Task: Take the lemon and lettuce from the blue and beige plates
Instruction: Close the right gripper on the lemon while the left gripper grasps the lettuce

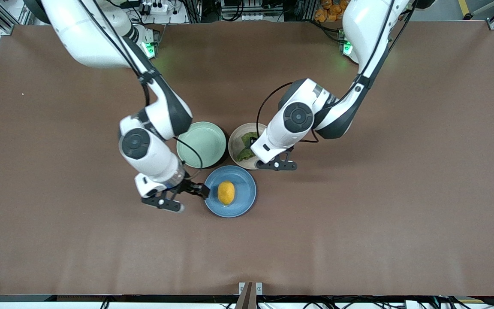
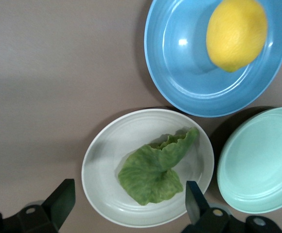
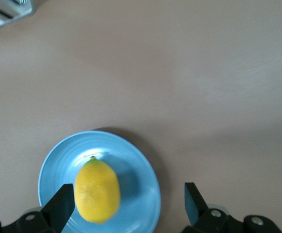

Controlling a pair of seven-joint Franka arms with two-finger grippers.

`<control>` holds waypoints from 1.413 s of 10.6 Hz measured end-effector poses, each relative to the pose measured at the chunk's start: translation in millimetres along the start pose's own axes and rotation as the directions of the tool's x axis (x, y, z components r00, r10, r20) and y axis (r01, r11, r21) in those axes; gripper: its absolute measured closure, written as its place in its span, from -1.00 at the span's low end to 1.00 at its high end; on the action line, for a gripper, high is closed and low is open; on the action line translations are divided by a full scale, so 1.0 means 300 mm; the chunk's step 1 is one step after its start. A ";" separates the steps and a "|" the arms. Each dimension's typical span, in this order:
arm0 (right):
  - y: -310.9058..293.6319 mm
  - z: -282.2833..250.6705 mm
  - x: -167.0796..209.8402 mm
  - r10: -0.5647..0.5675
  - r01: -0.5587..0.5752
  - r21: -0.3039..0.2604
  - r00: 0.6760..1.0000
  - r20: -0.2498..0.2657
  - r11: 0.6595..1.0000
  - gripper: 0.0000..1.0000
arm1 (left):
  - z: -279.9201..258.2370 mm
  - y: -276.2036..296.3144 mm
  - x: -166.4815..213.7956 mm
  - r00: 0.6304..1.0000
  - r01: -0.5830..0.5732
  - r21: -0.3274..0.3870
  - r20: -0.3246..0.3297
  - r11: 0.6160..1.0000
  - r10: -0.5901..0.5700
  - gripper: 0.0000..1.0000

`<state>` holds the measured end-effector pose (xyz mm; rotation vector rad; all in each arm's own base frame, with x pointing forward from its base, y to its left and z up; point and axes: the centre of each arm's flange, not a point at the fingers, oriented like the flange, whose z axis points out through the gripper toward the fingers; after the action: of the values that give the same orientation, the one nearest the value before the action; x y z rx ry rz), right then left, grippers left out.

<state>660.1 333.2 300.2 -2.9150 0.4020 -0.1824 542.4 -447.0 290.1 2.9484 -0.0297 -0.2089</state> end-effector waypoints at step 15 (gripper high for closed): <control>-0.136 0.391 -0.217 -0.030 0.030 0.009 0.999 -0.030 1.000 -0.55 | 0.389 0.138 -0.108 0.999 0.045 0.023 -0.022 0.999 -0.044 -1.00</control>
<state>625.7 410.3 188.3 -2.9133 0.3612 -0.2313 493.5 -508.0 188.8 2.9762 0.0369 -0.1840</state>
